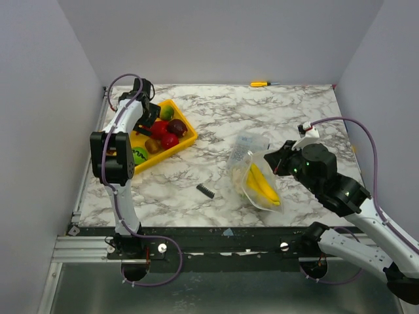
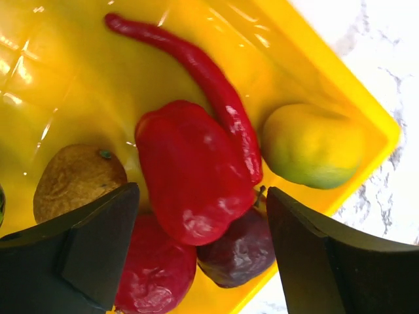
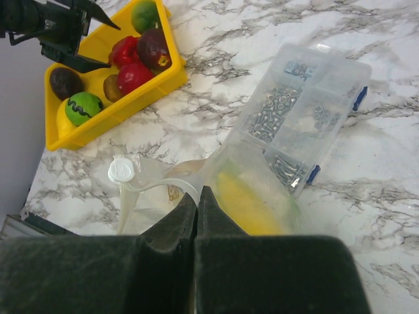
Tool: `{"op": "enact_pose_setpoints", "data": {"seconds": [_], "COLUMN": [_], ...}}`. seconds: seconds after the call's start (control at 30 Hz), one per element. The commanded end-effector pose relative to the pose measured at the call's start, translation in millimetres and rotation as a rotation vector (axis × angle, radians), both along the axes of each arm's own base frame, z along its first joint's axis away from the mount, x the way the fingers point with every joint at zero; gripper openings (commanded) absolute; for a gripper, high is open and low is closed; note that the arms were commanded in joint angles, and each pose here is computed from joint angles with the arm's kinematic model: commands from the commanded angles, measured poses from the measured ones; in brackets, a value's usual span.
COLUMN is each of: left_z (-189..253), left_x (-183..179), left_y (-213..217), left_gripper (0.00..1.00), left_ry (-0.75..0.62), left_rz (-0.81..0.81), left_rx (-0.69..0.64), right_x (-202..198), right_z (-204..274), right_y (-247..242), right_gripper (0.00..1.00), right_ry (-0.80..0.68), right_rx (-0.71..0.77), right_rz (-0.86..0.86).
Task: Place the food in the zip-top bag and seal the zipper
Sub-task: Pick up the fake vegetable from the bin.
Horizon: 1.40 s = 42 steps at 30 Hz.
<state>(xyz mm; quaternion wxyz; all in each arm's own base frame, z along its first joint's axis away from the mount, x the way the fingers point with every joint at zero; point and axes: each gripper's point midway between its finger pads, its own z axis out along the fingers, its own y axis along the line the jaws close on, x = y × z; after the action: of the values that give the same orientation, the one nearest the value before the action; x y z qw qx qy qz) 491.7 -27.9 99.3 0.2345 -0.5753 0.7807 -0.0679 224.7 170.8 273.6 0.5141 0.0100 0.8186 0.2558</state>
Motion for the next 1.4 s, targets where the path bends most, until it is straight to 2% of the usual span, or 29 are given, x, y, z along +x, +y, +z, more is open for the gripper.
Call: {"op": "enact_pose_setpoints", "data": {"seconds": [0.0,0.37,0.67,0.87,1.03,1.27,1.37], "left_z": [-22,-23,-27,-27,-25,5,24], "left_x": [-21,-18,-20,-21,-21,-30,-40], "left_y": [5,-6,-17,-14,-14,-7,-9], "left_gripper": [0.78,0.78,0.91,0.89,0.7,0.55,0.53], "left_ry": [0.141,0.19,0.185,0.161,0.152,0.079,0.036], "left_rz": [0.072,0.118,0.237,0.298,0.28,0.188,0.124], "left_rx": [0.0,-0.083,-0.182,-0.186,-0.191,-0.119,-0.093], "right_x": [1,2,3,2,3,2,3], "right_z": [11,17,21,24,27,25,24], "right_y": [-2,2,2,2,1,6,4], "right_gripper": [0.0,0.0,0.0,0.0,0.0,0.0,0.0], "right_ry": [-0.026,-0.032,-0.035,-0.033,-0.04,-0.024,-0.027], "right_rx": [0.02,0.038,0.063,0.058,0.067,0.064,0.062], "right_rz": [-0.016,-0.009,-0.02,-0.019,-0.027,-0.005,-0.01]}}
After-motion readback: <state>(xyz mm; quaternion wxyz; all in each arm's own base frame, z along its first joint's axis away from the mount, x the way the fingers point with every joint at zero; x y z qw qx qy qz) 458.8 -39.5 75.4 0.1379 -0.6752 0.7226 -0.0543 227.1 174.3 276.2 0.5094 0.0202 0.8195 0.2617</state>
